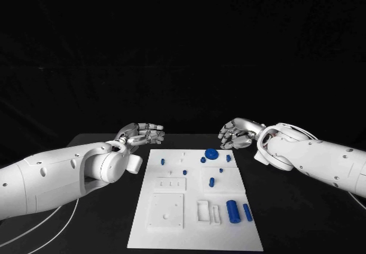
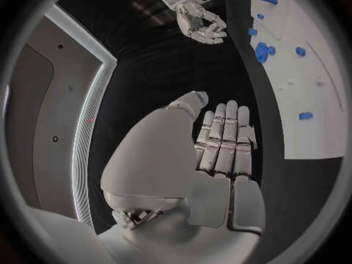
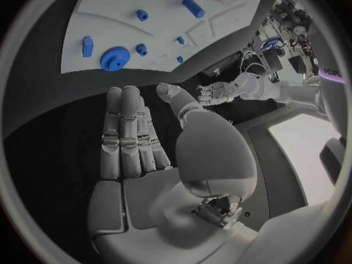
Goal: Assemble the parts on the task board
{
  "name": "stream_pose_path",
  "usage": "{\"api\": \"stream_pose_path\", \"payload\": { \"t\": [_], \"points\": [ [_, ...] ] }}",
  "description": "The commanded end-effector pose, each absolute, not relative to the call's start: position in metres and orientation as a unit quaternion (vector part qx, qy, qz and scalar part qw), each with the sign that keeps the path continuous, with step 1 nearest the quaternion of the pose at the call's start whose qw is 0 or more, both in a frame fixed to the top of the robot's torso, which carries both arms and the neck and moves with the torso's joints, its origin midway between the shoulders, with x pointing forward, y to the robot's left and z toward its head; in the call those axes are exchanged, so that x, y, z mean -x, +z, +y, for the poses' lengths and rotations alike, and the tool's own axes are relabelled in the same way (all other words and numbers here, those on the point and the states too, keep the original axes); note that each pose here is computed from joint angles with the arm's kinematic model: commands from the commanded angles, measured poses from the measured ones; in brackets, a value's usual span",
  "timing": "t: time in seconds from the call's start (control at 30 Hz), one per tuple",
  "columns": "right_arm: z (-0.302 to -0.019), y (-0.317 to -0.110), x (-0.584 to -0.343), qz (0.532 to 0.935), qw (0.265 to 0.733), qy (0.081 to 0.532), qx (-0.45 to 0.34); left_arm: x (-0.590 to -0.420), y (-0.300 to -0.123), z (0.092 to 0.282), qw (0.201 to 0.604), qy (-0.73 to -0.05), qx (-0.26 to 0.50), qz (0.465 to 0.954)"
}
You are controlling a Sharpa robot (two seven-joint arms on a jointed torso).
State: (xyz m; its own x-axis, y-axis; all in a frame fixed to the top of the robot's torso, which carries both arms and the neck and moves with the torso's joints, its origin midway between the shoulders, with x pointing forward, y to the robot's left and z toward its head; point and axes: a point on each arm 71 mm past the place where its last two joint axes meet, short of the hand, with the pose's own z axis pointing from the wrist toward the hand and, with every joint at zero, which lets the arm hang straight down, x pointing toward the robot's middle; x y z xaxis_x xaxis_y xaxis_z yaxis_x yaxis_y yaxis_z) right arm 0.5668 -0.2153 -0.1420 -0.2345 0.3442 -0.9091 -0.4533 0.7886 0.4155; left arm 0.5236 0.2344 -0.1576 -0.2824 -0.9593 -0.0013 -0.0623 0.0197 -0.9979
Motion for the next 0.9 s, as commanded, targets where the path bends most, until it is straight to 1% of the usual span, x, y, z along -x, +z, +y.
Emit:
{"api": "stream_pose_path", "payload": {
  "t": [0.03,0.17,0.4,0.53,0.7,0.9],
  "points": [
    [-0.204,-0.142,-0.565,0.733,0.614,0.268,0.116,-0.520,-0.153,0.230,0.399,-0.566,0.421,0.585],
    [-0.193,-0.138,-0.563,0.730,0.618,0.248,0.152,-0.517,-0.149,0.227,0.395,-0.573,0.418,0.585],
    [-0.178,-0.130,-0.559,0.719,0.626,0.224,0.200,-0.512,-0.140,0.229,0.395,-0.577,0.416,0.580],
    [-0.170,-0.129,-0.553,0.710,0.632,0.218,0.219,-0.510,-0.129,0.234,0.400,-0.586,0.415,0.569],
    [-0.169,-0.127,-0.551,0.701,0.641,0.210,0.231,-0.510,-0.128,0.236,0.401,-0.585,0.416,0.569],
    [-0.164,-0.127,-0.551,0.697,0.643,0.206,0.242,-0.505,-0.126,0.232,0.396,-0.589,0.413,0.571]
  ]
}}
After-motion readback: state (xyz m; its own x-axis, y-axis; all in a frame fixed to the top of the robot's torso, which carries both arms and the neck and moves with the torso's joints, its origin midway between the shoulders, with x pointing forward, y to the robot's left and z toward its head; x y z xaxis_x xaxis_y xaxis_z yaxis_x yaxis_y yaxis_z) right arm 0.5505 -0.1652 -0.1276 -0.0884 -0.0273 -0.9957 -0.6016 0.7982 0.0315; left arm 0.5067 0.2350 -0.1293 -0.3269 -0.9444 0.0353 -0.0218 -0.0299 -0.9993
